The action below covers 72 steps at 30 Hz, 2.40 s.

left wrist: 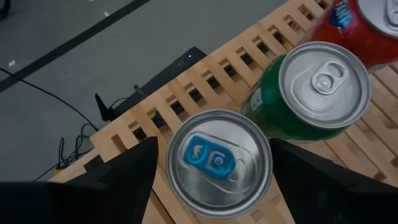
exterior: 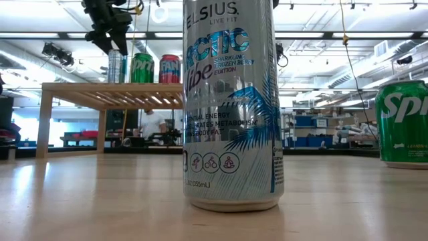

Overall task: Place canned beverage on shelf
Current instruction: Put the top blue soda can on the shelf

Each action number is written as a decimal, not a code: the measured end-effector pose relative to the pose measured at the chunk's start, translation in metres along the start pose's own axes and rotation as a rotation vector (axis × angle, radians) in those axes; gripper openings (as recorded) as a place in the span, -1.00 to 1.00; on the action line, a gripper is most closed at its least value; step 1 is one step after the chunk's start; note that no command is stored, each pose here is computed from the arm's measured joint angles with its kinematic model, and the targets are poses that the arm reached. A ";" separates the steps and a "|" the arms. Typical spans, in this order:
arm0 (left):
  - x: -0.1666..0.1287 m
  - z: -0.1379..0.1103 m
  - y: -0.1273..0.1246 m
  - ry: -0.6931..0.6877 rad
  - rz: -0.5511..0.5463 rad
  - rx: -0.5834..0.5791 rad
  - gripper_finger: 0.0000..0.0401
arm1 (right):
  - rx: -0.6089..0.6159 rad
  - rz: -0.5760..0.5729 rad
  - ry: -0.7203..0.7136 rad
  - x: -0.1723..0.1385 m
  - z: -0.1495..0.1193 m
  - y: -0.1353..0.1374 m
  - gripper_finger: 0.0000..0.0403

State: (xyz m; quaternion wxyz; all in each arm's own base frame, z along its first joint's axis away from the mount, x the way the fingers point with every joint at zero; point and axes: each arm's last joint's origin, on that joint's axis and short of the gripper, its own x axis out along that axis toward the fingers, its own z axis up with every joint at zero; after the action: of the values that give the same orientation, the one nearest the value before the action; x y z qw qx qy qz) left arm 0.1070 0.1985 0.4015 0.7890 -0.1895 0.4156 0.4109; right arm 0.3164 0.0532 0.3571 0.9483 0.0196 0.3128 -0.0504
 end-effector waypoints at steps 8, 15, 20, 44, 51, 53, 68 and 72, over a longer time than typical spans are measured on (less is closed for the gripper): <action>0.000 0.000 0.000 0.000 -0.001 0.001 0.53 | 0.000 0.021 0.004 0.000 0.000 0.001 0.58; 0.000 -0.001 0.000 0.013 -0.003 0.002 0.45 | 0.000 0.021 0.004 0.000 0.000 0.001 0.58; 0.000 -0.002 0.000 0.025 -0.004 0.001 0.27 | 0.000 0.021 0.004 0.000 0.000 0.001 0.58; -0.001 -0.003 -0.001 0.027 -0.002 -0.155 0.23 | 0.001 0.022 0.005 0.000 0.000 0.001 0.58; -0.001 -0.005 -0.001 0.041 -0.023 0.050 0.24 | 0.034 0.022 0.005 0.000 0.000 0.001 0.58; -0.002 -0.005 -0.002 0.047 -0.030 0.119 0.24 | 0.034 0.022 0.005 0.000 0.000 0.001 0.58; -0.002 -0.005 -0.004 0.013 -0.126 0.426 0.24 | 0.031 0.020 0.005 0.000 0.000 0.001 0.58; -0.002 -0.005 -0.007 0.007 -0.134 0.477 0.24 | 0.031 0.020 0.005 0.000 0.000 0.001 0.58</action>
State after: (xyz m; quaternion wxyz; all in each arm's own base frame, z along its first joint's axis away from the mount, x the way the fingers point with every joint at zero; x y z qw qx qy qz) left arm 0.1098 0.1903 0.3997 0.8355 -0.0266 0.4900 0.2473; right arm 0.3164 0.0539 0.3568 0.9475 0.0373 0.3143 -0.0456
